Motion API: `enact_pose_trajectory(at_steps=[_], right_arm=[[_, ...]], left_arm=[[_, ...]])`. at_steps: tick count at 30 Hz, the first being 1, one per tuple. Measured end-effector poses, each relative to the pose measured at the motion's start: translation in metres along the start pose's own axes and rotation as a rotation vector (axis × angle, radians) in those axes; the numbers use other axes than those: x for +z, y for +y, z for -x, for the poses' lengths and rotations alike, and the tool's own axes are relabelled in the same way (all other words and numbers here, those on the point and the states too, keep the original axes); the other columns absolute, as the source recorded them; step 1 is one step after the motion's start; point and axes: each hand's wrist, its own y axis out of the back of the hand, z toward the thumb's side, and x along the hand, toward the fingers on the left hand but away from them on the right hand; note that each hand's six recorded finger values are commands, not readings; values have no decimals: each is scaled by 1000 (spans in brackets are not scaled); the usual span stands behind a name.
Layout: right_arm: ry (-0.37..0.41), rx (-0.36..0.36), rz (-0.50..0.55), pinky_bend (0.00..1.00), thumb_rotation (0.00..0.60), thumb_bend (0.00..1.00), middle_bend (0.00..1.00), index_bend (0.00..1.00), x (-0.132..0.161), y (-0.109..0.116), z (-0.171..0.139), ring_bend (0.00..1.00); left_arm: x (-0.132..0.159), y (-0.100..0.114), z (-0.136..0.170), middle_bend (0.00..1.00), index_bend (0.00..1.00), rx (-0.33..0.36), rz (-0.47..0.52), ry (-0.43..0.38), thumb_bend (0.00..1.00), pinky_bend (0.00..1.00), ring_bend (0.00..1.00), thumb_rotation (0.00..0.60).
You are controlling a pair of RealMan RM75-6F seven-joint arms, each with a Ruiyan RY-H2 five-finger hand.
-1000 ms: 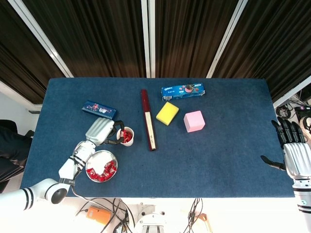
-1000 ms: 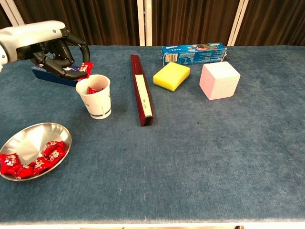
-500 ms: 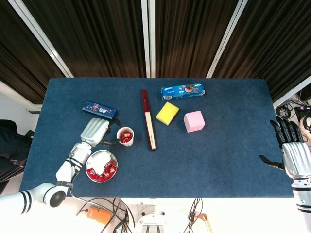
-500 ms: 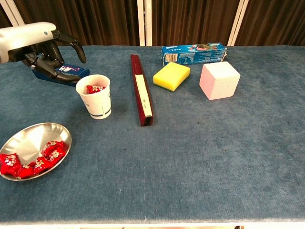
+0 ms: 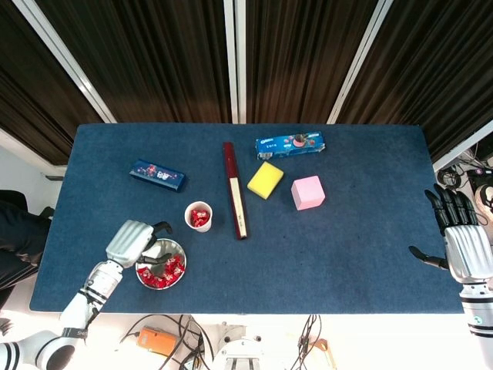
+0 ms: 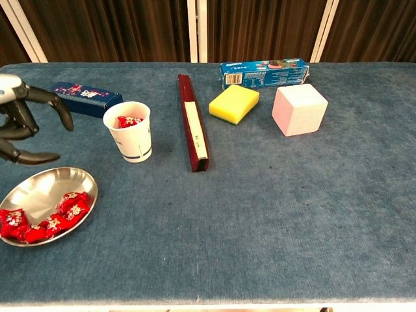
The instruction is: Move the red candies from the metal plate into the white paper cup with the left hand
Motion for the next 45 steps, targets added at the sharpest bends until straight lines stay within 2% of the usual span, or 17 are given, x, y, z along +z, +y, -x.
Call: enact_pose_trajectory(at_steps=[10, 15, 28, 45], right_arm=[[1, 5, -4, 17, 600, 165, 64, 0, 2, 0, -1, 0], [-1, 6, -4, 17, 600, 164, 64, 0, 1, -1, -2, 0], [-4, 9, -7, 19, 600, 164, 64, 0, 1, -1, -3, 0], [-4, 13, -10, 19, 600, 165, 64, 0, 2, -2, -2, 0]], left_arm=[[23, -35, 2, 965, 406, -100, -9, -82, 176, 744, 863, 525], [30, -46, -4, 965, 406, -126, -7, -100, 176, 744, 863, 525], [15, -61, -7, 965, 420, -151, -90, -32, 177, 744, 863, 522], [-2, -62, 1, 966, 434, -159, -131, 19, 178, 744, 863, 522]])
